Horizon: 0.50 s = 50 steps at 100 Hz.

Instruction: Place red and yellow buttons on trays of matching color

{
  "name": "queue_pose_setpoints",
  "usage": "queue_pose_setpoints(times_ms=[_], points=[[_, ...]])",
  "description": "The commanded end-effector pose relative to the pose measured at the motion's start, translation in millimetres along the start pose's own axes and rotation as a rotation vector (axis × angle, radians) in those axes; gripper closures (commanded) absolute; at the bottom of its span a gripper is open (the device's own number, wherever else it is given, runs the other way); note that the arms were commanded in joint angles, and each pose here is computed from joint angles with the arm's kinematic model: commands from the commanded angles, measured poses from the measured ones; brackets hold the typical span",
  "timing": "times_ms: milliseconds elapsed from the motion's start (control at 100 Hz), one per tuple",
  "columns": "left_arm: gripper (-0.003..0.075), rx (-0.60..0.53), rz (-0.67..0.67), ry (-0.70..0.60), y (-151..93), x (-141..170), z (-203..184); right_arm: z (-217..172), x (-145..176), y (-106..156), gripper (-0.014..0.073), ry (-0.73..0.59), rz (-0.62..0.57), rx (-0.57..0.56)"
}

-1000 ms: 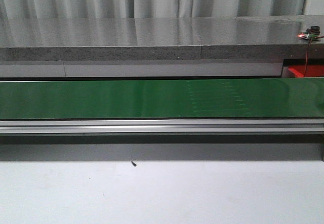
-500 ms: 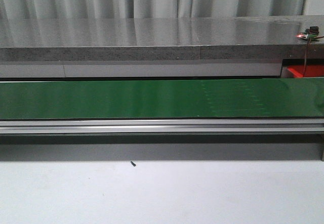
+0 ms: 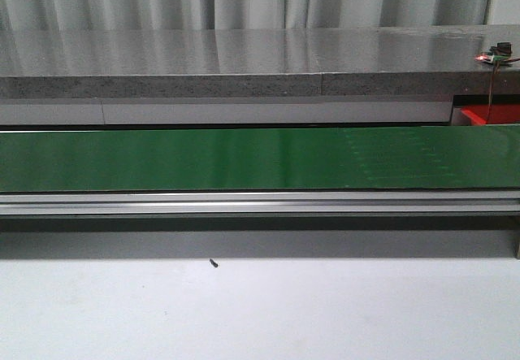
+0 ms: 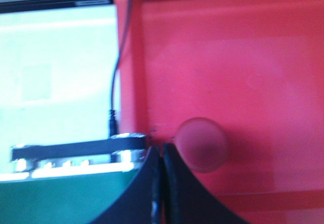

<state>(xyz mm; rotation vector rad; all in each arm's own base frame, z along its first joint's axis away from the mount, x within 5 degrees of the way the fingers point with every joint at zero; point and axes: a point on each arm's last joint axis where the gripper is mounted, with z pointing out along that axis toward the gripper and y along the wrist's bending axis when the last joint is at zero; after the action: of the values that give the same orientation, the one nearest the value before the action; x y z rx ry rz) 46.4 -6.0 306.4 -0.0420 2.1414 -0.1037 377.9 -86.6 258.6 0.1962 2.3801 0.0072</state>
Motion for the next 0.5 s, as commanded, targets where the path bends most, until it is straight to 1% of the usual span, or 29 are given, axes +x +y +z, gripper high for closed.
queue_pose_setpoints(times_ms=[0,160,260,380,490], points=[[0.074,0.019,-0.003,-0.073,-2,-11,-3,-38,-16,12,0.0709,-0.152,-0.034,0.001],[0.074,0.019,-0.003,-0.073,-2,-11,-3,-68,-7,39,0.0713,-0.188,-0.089,-0.047],[0.074,0.019,-0.003,-0.073,-2,-11,-3,-85,1,50,0.0713,-0.208,-0.112,-0.071],[0.074,0.019,-0.003,-0.073,-2,-11,-3,-103,15,57,0.0713,-0.229,-0.126,-0.086],[0.074,0.019,-0.003,-0.073,-2,-11,-3,-119,30,56,0.0713,-0.266,-0.126,-0.078]])
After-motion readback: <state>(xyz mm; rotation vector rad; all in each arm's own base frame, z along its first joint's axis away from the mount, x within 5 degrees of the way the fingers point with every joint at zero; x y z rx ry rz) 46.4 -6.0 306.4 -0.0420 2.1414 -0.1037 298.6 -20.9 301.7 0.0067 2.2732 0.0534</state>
